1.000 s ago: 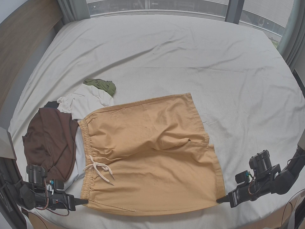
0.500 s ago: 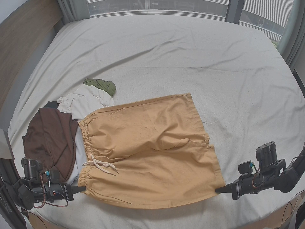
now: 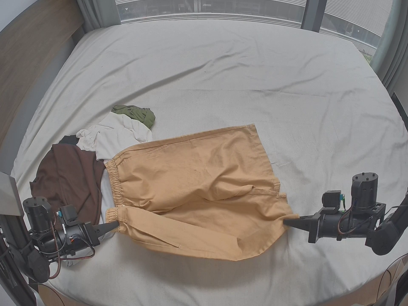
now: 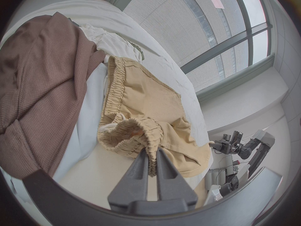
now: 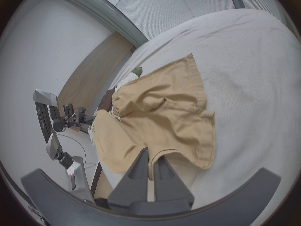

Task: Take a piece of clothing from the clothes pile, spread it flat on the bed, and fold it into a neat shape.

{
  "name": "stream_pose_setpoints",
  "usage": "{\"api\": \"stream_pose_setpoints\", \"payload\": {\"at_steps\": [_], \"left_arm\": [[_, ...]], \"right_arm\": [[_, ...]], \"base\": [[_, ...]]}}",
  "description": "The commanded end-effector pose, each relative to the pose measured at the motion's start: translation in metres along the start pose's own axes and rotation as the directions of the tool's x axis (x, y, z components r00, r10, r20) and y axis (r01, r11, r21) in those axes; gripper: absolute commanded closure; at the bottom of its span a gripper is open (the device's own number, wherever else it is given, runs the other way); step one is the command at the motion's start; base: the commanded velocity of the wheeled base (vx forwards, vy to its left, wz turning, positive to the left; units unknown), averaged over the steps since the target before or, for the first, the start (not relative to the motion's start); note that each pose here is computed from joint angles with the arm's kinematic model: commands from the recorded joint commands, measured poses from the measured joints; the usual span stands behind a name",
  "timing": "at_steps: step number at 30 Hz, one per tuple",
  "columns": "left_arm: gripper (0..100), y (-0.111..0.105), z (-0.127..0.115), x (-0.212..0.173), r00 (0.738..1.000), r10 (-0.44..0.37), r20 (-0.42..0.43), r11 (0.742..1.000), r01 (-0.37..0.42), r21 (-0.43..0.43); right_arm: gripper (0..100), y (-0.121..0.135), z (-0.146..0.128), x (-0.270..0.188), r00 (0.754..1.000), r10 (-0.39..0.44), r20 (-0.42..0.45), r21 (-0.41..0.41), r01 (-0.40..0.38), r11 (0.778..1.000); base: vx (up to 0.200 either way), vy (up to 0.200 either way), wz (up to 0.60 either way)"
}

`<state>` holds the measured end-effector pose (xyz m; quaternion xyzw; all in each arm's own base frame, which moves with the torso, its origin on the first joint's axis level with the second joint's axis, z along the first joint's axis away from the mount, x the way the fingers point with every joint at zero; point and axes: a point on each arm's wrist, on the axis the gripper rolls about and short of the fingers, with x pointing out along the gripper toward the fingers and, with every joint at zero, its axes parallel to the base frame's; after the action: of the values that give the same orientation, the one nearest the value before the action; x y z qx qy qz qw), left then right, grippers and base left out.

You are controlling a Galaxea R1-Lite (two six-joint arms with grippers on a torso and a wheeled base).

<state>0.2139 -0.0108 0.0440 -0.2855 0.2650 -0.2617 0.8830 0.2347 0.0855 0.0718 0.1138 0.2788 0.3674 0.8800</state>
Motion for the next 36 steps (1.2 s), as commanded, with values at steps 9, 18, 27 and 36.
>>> {"api": "stream_pose_setpoints", "payload": {"at_steps": [9, 18, 27, 36], "left_arm": [[100, -0.017, 0.036, 0.005, 0.986, -0.084, 0.145, 0.995, 0.090, -0.033], [100, -0.024, 0.054, 0.010, 0.969, -0.084, 0.232, 0.995, 0.092, -0.028], [100, -0.024, 0.052, 0.011, 0.971, -0.086, 0.223, 0.995, 0.095, -0.030], [100, -0.025, 0.057, 0.012, 0.967, -0.091, 0.239, 0.995, 0.099, -0.022]], "right_arm": [[100, -0.005, 0.016, 0.026, 0.980, 0.060, 0.189, 0.011, -0.063, 0.998], [100, -0.005, 0.050, 0.033, 0.950, 0.090, 0.299, -0.004, -0.093, 0.996], [100, -0.007, 0.067, 0.032, 0.941, 0.084, 0.329, -0.009, -0.085, 0.996], [100, -0.007, 0.088, 0.036, 0.928, 0.091, 0.361, -0.024, -0.089, 0.996]], "base": [[0.000, 0.000, 0.00], [0.000, 0.000, 0.00], [0.000, 0.000, 0.00], [0.000, 0.000, 0.00]]}}
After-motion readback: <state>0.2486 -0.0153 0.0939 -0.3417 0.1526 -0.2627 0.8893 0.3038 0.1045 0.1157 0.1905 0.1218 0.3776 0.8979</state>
